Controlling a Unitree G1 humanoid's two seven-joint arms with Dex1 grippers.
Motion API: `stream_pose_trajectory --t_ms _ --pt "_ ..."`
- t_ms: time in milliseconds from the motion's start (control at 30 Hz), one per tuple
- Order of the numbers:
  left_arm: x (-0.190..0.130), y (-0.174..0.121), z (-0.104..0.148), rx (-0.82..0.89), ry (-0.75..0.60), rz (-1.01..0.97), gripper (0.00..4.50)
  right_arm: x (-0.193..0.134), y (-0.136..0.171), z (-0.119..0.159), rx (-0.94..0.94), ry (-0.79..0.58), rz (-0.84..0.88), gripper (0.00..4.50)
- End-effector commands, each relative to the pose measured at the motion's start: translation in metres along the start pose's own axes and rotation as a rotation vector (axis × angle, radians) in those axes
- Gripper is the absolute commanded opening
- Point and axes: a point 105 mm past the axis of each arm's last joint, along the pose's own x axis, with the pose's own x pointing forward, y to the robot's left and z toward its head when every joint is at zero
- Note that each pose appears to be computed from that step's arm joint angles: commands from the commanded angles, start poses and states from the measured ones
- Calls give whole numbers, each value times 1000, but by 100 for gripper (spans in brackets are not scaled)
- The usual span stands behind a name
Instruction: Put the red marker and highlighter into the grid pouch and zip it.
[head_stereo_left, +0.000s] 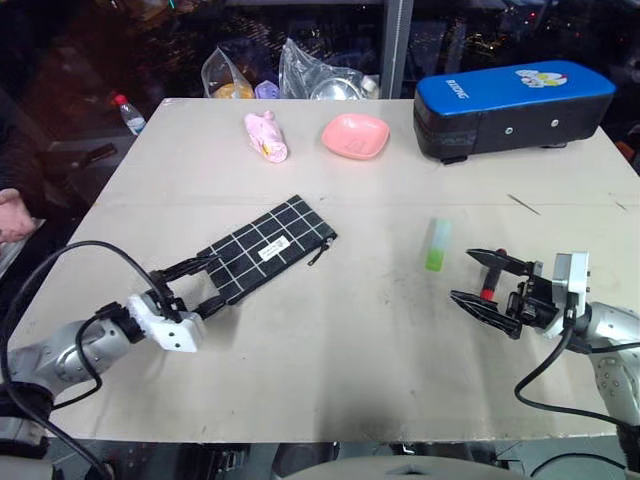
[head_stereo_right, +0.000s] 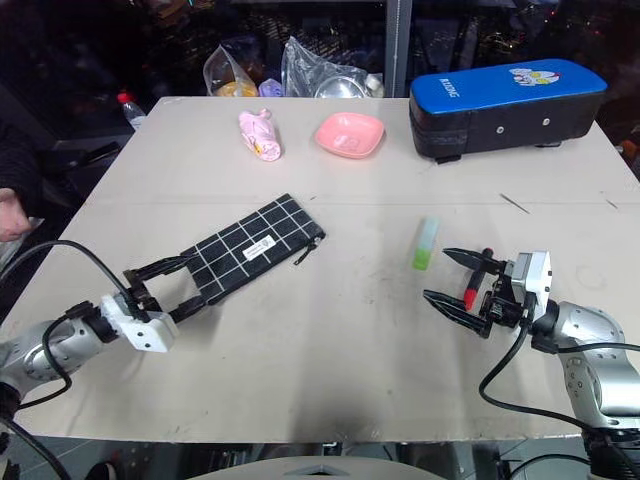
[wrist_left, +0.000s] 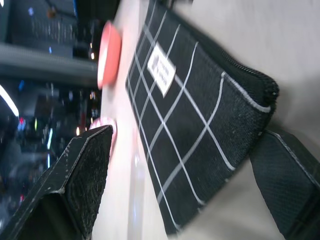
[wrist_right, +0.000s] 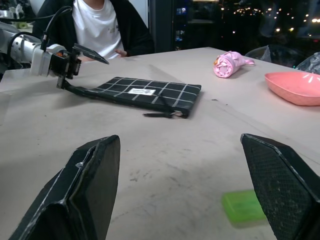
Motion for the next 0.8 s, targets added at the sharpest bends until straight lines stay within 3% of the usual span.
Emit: stream_pose_trajectory --t_ms 33,100,167,200,333,800 --pt "9 13 4 13 -20 47 419 2 -1 12 -49 -36 0 390" --pt "13 13 4 14 -21 51 419 2 -1 12 -51 -38 -1 390" --pt "16 13 4 16 -22 53 334 2 -2 13 -53 -39 -3 390" --pt "18 14 4 16 -19 57 313 2 -2 13 -54 -39 -4 390" --pt "27 16 3 19 -9 72 123 2 -3 13 -59 -40 -8 390" --pt "60 23 0 29 34 68 123 2 -7 12 -66 -44 -15 390"
